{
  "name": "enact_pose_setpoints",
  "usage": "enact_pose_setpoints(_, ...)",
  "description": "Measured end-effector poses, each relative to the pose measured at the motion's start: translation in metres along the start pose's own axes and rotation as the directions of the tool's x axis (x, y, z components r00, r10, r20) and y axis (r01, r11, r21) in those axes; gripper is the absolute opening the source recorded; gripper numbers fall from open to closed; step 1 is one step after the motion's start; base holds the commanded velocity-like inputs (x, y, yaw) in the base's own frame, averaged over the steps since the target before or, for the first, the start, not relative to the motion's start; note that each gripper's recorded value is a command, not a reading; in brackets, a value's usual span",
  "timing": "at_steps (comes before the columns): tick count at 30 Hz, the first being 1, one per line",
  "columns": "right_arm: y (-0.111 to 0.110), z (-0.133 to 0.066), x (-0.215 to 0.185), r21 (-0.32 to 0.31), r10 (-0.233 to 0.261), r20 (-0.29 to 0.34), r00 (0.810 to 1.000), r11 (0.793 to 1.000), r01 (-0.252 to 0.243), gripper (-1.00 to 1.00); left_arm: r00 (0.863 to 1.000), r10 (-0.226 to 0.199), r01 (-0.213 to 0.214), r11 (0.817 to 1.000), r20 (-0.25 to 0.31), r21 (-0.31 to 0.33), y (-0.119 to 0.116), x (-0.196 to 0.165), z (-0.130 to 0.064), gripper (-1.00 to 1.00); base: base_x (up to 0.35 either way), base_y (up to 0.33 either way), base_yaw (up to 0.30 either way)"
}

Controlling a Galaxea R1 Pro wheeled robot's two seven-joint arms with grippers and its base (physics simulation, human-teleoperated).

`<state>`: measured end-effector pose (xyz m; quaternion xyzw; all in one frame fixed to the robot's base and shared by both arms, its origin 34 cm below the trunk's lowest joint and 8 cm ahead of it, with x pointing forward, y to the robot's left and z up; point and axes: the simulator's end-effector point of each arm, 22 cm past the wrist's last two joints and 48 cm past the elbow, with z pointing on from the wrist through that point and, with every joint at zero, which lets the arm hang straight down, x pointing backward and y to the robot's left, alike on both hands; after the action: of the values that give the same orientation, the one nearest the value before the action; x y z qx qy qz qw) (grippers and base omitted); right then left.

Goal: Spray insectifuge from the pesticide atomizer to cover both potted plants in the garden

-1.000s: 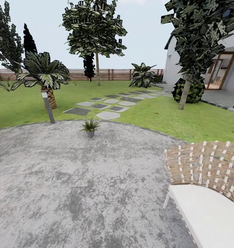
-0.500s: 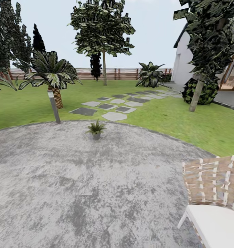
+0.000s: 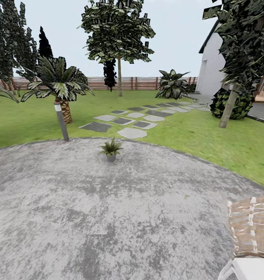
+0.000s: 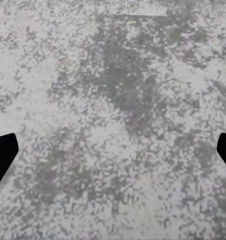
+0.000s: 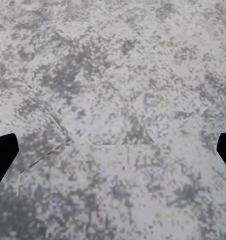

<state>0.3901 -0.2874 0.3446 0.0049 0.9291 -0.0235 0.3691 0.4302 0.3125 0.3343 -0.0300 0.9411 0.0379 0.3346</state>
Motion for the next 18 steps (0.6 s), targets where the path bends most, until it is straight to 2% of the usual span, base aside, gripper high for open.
enact_pose_setpoints(18, -0.0001, -0.0001, 0.0, 0.002, 0.0, 0.001, 1.0, 1.0, 0.0, 1.0, 1.0, -0.002, 0.002, 1.0, 0.0, -0.002, 0.0013, -0.0001, 0.0, 1.0, 0.337, 0.014, 0.0)
